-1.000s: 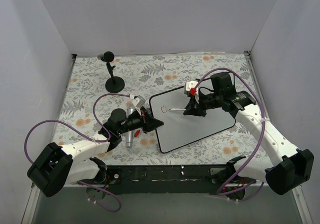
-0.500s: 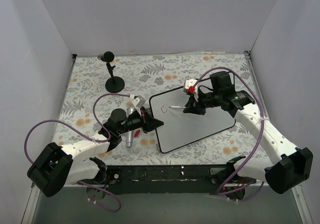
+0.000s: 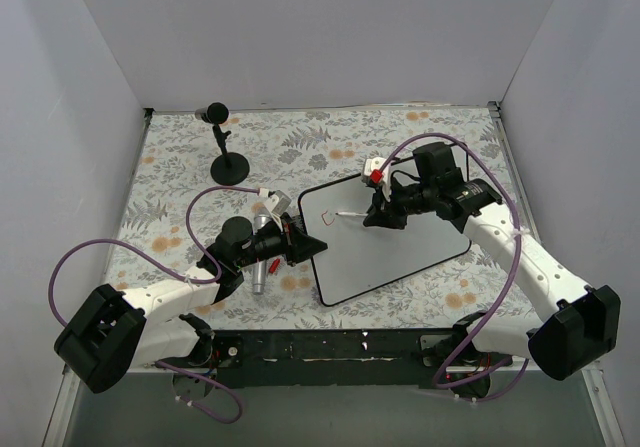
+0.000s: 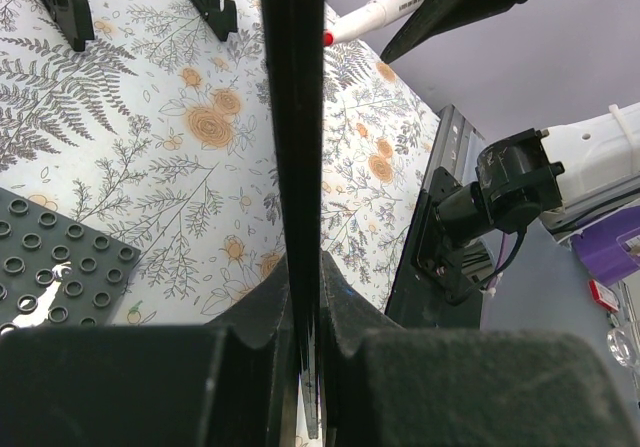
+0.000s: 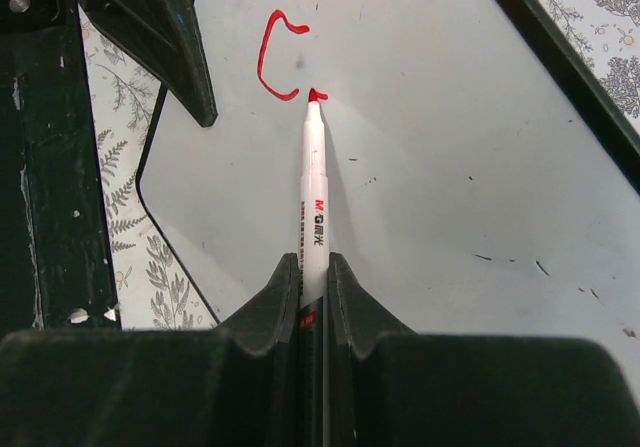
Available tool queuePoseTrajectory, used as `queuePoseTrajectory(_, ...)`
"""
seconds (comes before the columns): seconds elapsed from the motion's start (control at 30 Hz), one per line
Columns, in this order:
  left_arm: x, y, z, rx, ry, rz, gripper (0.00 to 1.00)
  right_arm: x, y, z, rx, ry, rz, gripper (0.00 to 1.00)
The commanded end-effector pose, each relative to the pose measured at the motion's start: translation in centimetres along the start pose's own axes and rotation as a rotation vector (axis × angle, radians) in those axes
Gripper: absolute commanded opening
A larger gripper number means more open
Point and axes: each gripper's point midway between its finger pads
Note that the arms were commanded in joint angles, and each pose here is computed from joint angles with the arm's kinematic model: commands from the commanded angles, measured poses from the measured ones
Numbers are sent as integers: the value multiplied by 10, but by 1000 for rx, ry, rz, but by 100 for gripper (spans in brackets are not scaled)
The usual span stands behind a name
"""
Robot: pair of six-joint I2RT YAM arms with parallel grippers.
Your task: Write a sentence on the whiteboard
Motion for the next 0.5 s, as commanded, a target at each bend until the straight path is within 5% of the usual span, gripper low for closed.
queuePoseTrajectory(0.0,1,0,13,79,-49,6,0,-1,-18,13,-5,-23,-74,1)
queuePoseTrajectory(0.47,0,0,14,85,-52,12,0,-16,-25,-1,10,-1,-144,1)
Point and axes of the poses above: each gripper's point midway between its finger pads, its own x axis out along the fingers, its own y axis along the line the jaws close on, z = x × y, and after that the axes turned 8 degrees about -x, right-handed
